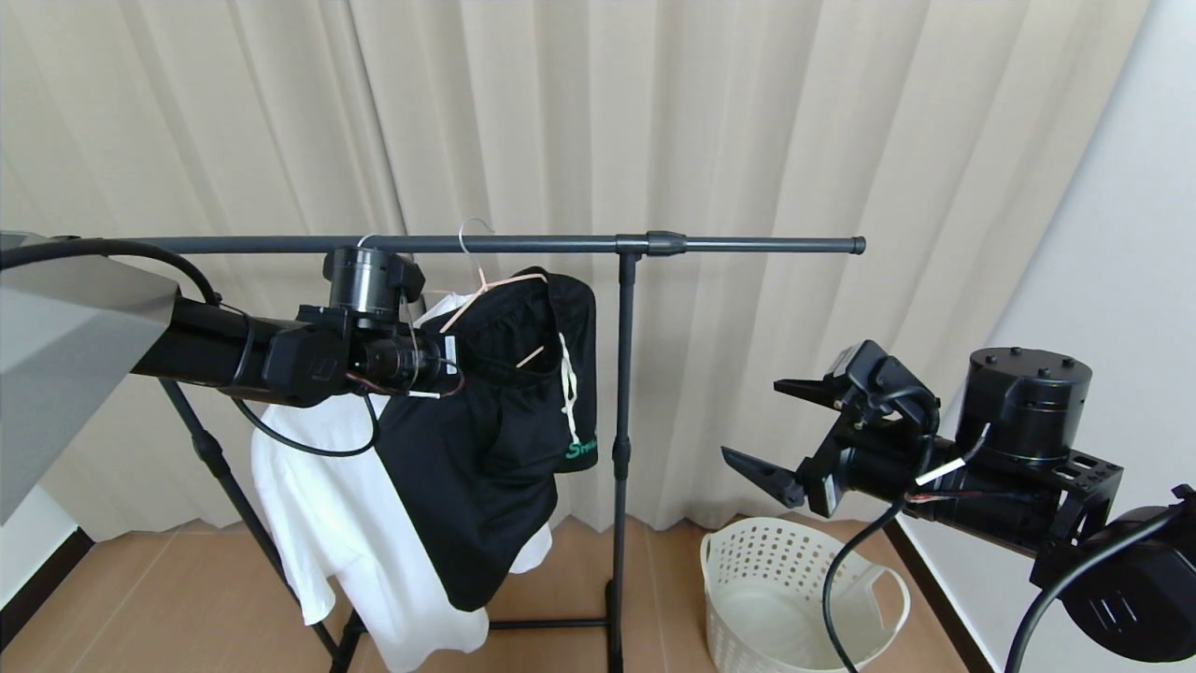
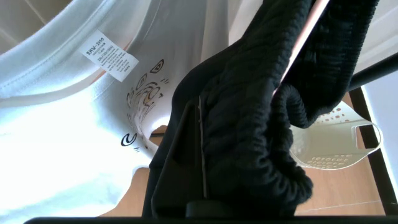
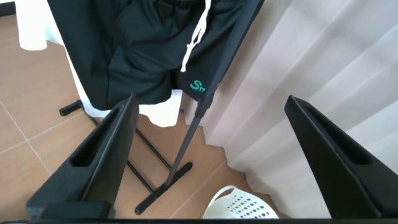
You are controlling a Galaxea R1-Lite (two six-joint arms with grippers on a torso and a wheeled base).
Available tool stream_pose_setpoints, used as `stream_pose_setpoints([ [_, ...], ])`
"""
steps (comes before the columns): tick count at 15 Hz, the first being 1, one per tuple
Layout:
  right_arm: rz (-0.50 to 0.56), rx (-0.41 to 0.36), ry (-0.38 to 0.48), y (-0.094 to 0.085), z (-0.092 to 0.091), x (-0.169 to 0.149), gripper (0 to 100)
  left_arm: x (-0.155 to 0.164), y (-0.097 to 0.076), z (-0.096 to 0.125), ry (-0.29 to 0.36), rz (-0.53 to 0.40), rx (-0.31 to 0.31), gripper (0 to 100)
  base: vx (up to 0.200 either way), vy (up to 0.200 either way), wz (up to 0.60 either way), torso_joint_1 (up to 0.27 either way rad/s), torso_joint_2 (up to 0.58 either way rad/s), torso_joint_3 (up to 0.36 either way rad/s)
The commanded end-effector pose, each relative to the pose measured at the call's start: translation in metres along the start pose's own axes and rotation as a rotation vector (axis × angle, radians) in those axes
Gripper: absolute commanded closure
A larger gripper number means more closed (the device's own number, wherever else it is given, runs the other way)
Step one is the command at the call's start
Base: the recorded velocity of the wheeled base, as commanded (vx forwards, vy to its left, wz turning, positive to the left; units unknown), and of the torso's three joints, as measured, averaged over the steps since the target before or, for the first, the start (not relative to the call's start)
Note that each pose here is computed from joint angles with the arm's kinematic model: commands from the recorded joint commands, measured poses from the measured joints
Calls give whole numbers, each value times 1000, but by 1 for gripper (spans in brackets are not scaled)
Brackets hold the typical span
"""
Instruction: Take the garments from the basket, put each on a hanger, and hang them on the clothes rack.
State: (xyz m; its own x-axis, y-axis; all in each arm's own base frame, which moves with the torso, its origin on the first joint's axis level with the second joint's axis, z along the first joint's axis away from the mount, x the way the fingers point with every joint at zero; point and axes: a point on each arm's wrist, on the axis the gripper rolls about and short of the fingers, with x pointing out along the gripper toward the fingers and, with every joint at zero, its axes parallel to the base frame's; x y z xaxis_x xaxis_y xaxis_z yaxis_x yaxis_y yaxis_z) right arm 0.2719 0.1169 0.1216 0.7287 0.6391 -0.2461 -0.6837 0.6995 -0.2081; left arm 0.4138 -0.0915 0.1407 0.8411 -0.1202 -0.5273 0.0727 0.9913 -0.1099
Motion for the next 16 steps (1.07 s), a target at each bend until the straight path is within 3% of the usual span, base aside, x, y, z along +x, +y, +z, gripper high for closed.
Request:
stream_pose_setpoints([
  [1, 2, 0, 2, 0, -1, 1, 0, 4, 0, -3, 11, 2, 0, 100, 0, 0, 0, 0, 0, 0],
  [13, 2, 0, 2, 0, -1, 1, 0, 2, -1, -4, 11, 0, 2, 100, 0, 0, 0, 0, 0, 0],
  [14, 2, 0, 2, 0, -1, 1, 0, 2, -1, -4, 11, 0, 0, 0, 0, 0, 0, 0, 0, 0],
  [16, 1, 1, 1, 0, 0, 1, 0, -7, -1, -3, 10, -3, -5, 0, 0, 0, 0, 0, 0, 0],
])
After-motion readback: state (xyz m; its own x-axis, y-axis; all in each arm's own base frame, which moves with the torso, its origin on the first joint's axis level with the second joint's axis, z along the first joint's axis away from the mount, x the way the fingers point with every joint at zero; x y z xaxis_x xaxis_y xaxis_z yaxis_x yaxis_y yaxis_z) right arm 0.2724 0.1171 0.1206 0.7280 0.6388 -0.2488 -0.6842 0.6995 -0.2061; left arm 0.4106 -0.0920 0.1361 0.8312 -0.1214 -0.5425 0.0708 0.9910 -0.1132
